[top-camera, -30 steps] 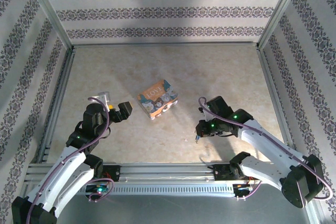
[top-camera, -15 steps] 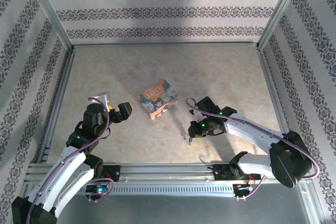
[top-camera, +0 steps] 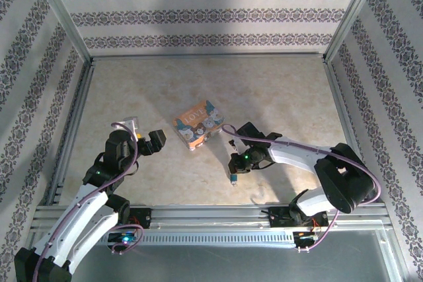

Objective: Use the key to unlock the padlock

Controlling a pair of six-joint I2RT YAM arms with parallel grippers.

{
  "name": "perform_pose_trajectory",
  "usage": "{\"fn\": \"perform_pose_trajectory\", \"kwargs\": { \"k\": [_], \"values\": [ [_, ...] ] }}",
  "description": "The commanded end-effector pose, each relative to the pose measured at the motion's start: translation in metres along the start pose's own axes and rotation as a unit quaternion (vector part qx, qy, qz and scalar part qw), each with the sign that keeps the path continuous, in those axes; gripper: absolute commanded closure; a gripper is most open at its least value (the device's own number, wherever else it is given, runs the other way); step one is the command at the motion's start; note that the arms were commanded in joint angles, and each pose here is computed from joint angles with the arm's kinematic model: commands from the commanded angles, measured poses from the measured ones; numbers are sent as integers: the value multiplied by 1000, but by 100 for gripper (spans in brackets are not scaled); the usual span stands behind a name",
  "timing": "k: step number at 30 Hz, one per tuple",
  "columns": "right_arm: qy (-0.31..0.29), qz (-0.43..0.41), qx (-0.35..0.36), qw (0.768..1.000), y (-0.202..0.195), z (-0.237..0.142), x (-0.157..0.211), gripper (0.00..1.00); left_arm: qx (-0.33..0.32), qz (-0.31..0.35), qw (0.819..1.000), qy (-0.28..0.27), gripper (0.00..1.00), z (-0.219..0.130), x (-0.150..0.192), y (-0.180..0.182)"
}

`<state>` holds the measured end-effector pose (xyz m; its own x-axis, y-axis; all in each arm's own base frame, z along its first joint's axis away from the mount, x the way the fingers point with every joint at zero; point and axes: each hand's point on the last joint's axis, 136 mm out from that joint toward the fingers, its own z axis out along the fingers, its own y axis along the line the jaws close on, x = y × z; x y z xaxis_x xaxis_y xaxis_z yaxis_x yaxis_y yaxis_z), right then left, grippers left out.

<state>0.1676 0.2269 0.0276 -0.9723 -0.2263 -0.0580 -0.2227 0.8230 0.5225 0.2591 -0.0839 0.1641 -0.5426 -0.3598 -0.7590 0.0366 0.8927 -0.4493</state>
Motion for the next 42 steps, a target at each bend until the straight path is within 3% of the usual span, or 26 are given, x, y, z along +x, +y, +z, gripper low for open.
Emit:
{"fn": "perform_pose_trajectory", "kwargs": {
  "k": [1, 18, 32, 38, 42],
  "values": [
    [-3, -11, -14, 1000, 9, 4, -6, 100, -7, 9, 1000, -16, 0, -7, -13, -1],
    [-12, -13, 3, 1000, 3, 4, -8, 95, -13, 16, 1000, -14, 0, -7, -13, 2],
    [-74, -35, 29, 996, 7, -37, -23, 60, -19, 24, 999, -16, 0, -10, -17, 1],
    [-132, -54, 42, 989, 13, -76, -37, 46, -23, 29, 999, -21, 0, -13, -22, 1],
    [-202, -62, 46, 976, 12, -110, -52, 37, -32, 28, 999, -31, 0, -17, -26, 4]
  ]
}}
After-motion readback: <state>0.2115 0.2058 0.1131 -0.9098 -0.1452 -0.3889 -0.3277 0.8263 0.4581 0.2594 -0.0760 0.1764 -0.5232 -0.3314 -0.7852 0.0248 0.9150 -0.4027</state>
